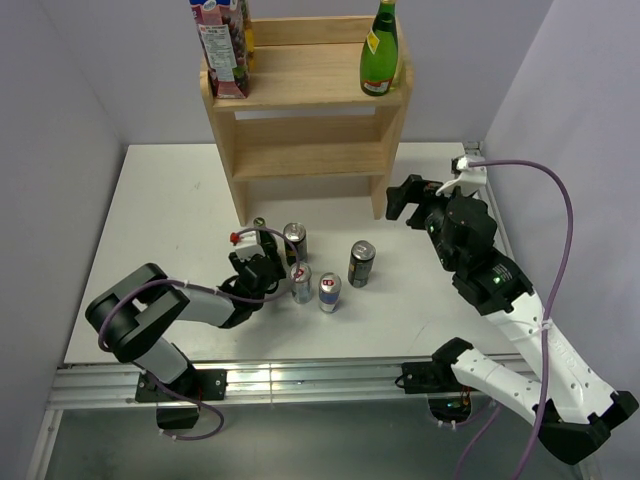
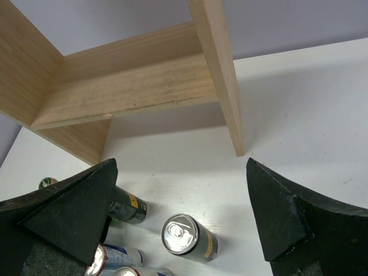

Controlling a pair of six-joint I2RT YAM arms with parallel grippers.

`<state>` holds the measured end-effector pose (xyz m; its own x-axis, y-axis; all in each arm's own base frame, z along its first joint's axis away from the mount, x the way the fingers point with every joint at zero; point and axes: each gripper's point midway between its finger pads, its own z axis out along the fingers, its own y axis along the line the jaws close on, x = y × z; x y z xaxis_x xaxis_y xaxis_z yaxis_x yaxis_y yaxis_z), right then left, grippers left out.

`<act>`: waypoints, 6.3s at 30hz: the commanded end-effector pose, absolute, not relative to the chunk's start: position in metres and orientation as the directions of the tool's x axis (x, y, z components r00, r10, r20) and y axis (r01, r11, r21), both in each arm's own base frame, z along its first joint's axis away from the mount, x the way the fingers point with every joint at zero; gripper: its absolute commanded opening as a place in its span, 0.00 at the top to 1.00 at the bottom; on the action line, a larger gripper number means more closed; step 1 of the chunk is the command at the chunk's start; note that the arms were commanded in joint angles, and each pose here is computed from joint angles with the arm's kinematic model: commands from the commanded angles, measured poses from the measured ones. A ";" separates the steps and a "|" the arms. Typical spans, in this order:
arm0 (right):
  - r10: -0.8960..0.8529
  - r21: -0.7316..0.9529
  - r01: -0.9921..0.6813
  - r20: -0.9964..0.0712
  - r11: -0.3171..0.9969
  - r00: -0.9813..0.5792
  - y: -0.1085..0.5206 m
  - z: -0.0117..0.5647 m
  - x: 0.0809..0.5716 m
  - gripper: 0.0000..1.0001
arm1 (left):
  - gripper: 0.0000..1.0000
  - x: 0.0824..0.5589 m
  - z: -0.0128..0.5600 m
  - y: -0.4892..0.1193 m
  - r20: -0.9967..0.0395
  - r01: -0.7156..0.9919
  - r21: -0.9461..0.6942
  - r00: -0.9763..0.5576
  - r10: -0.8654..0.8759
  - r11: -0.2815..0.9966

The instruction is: Place and organize the beverage onto the shelf

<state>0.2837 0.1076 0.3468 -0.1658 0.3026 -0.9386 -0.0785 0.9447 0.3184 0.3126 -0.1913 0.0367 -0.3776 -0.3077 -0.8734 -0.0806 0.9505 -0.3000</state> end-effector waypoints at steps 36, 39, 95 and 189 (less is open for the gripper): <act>0.318 0.339 -0.093 -0.930 0.936 -0.184 0.113 0.317 0.283 0.00 | 0.01 0.344 0.058 -0.170 -0.947 -0.220 -0.221 -0.186 -0.263 0.950; 0.314 0.334 -0.090 -0.932 0.938 -0.182 0.112 0.317 0.283 0.00 | 0.01 0.349 0.055 -0.174 -0.950 -0.214 -0.209 -0.186 -0.250 0.954; 0.286 0.304 -0.069 -0.938 0.950 -0.194 0.106 0.293 0.281 0.00 | 0.01 0.416 0.093 -0.217 -0.984 -0.062 -0.053 -0.167 -0.063 0.997; 0.351 0.379 -0.119 -0.913 0.918 -0.207 0.118 0.284 0.276 0.00 | 1.00 0.318 0.340 -0.239 -0.962 0.111 -0.180 -0.227 -0.152 0.977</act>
